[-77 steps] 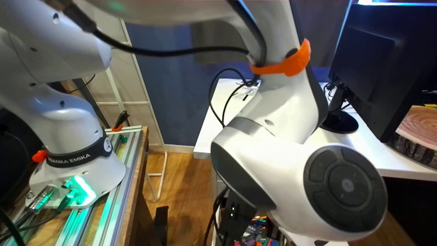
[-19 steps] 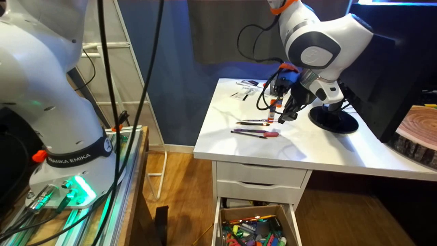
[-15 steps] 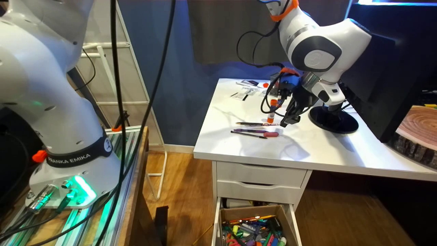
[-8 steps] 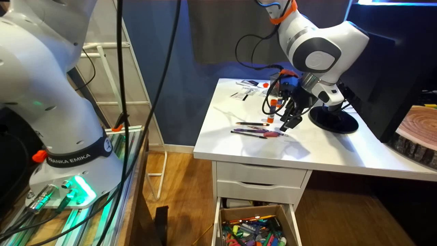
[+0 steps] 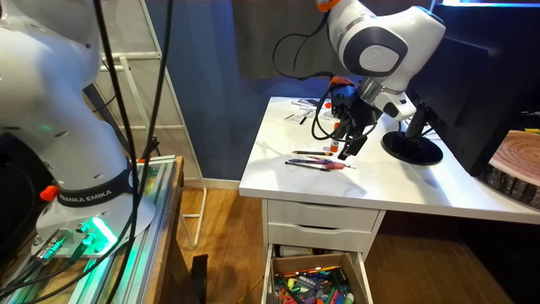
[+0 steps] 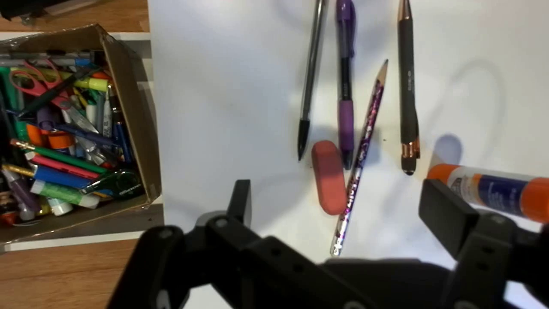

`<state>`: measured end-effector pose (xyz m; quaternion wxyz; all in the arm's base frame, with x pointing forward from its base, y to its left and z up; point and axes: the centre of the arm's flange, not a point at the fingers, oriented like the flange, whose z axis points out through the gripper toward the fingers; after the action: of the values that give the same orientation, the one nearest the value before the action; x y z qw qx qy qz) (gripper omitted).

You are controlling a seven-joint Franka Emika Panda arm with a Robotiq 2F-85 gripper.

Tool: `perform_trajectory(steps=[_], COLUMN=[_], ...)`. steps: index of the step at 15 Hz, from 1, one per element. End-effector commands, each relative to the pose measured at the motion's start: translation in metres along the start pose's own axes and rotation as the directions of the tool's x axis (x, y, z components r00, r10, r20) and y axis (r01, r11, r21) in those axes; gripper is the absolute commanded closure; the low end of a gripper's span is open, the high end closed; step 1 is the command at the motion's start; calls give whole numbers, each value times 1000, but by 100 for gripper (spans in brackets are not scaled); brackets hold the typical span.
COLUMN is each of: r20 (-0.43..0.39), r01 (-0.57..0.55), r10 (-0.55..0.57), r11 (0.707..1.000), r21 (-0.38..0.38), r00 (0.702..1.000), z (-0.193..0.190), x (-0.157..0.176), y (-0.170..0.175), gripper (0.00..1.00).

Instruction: Remove the pencil from the box

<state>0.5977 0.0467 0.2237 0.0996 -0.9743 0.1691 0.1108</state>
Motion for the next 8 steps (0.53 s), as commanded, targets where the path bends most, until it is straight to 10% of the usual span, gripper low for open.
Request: perform_trajectory(steps=[1, 6, 8], r20=[-90, -142, -118], r01=[66, 161, 117], r10=[-67, -169, -121], r11=[998, 985, 992], r21=[-16, -65, -37], r00=[994, 975, 986], z=[-13, -32, -20], x=[-79, -142, -98], y=[24, 45, 29], gripper=[0, 0, 0])
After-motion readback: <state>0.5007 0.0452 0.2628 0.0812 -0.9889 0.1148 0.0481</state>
